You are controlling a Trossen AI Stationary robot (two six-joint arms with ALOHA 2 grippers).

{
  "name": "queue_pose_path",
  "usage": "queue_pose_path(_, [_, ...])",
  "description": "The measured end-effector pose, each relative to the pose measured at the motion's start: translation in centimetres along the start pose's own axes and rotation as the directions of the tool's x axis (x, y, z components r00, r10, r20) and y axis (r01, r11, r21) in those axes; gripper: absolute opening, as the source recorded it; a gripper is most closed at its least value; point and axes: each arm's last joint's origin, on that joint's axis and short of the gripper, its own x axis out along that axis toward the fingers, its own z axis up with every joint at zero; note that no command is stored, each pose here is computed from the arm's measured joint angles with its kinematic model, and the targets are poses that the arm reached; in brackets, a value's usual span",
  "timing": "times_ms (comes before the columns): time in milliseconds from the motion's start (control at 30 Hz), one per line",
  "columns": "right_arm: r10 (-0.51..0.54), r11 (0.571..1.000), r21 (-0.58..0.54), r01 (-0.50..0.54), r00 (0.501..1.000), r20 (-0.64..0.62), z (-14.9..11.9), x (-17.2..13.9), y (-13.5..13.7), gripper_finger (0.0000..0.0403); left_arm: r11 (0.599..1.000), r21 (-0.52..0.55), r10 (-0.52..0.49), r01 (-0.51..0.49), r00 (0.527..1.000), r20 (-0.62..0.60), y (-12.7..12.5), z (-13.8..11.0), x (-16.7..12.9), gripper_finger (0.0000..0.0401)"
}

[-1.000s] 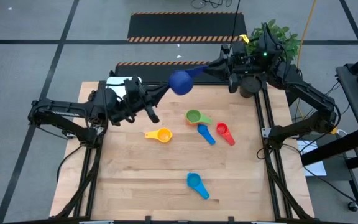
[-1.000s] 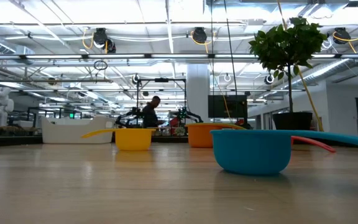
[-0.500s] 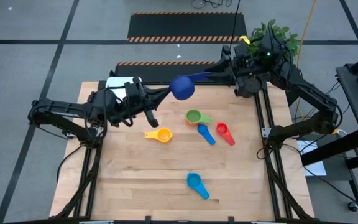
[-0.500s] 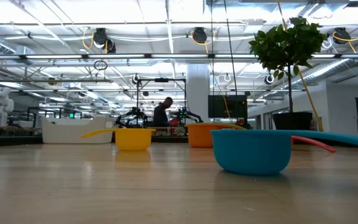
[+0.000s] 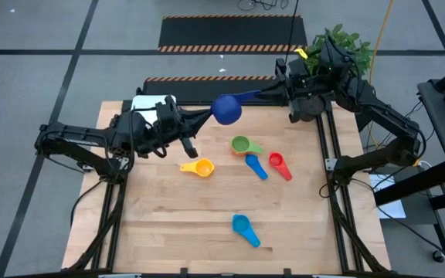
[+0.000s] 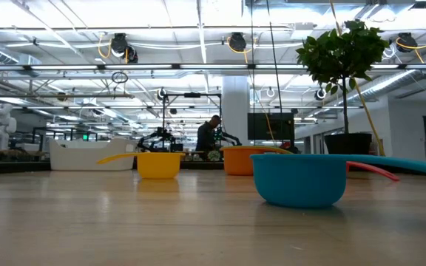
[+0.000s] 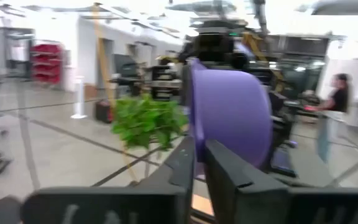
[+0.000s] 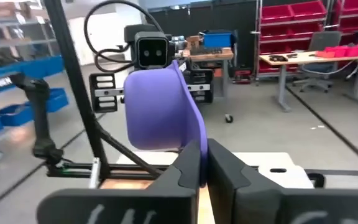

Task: Nest measuring cups in basket
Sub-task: Stack the dark blue measuring cup into the light green measuring cup

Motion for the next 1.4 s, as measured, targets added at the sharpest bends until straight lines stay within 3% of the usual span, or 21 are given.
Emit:
queue_pose_path(200, [-0.117,0.989,-0.091,0.115,0.993,-0.021,0.3,-1.8,1.2,0.0001,0.984,-0.049,0.169,-0.173,0.983,-0.072,0.1,-0.7,-0.5,0.0151])
queue_pose_path(400, [-0.289,0.944,-0.205,0.257,0.946,-0.148,-0.6,-4.2,2.6,0.0001,0.946,-0.206,0.201,-0.252,0.95,-0.241,0.5,-2.4,-1.3,0.0224])
queue_pose_path(533, [-0.352,0.916,-0.296,0.271,0.897,-0.269,-1.6,-5.2,3.4,0.0001,0.899,-0.305,0.186,-0.313,0.905,-0.383,0.8,-3.9,-1.9,0.0228])
queue_pose_path(700, [-0.328,0.917,-0.352,0.187,0.856,-0.4,-3.3,-5.7,3.9,0.0,0.833,-0.423,0.104,-0.357,0.852,-0.514,0.8,-5.1,-2.5,0.0207])
queue_pose_path(900, [-0.343,0.877,-0.446,0.177,0.882,-0.325,-8.0,-5.6,3.5,0.0,0.804,-0.496,0.025,-0.327,0.853,-0.522,-0.2,-5.1,-2.9,0.0175])
queue_pose_path(1000, [-0.401,0.807,-0.541,0.238,0.893,-0.206,-11.9,-5.0,2.7,0.0,0.794,-0.515,0.002,-0.321,0.85,-0.526,-0.6,-5.1,-3.1,0.016])
queue_pose_path(1133, [-0.425,0.626,-0.742,0.24,0.903,-0.067,-17.0,-4.5,1.9,0.0,0.795,-0.522,-0.017,-0.309,0.849,-0.529,-1.0,-5.1,-3.4,0.0146])
queue_pose_path(1233, [-0.535,0.546,-0.78,0.306,0.844,-0.043,-20.4,-4.3,1.1,0.0,0.796,-0.522,-0.022,-0.306,0.847,-0.531,-1.1,-5.1,-3.5,0.0139])
queue_pose_path(1400, [-0.63,0.408,-0.858,0.312,0.777,-0.018,-24.5,-4.3,0.7,0.0,0.795,-0.523,-0.02,-0.309,0.847,-0.531,-1.1,-5.1,-3.5,0.0136])
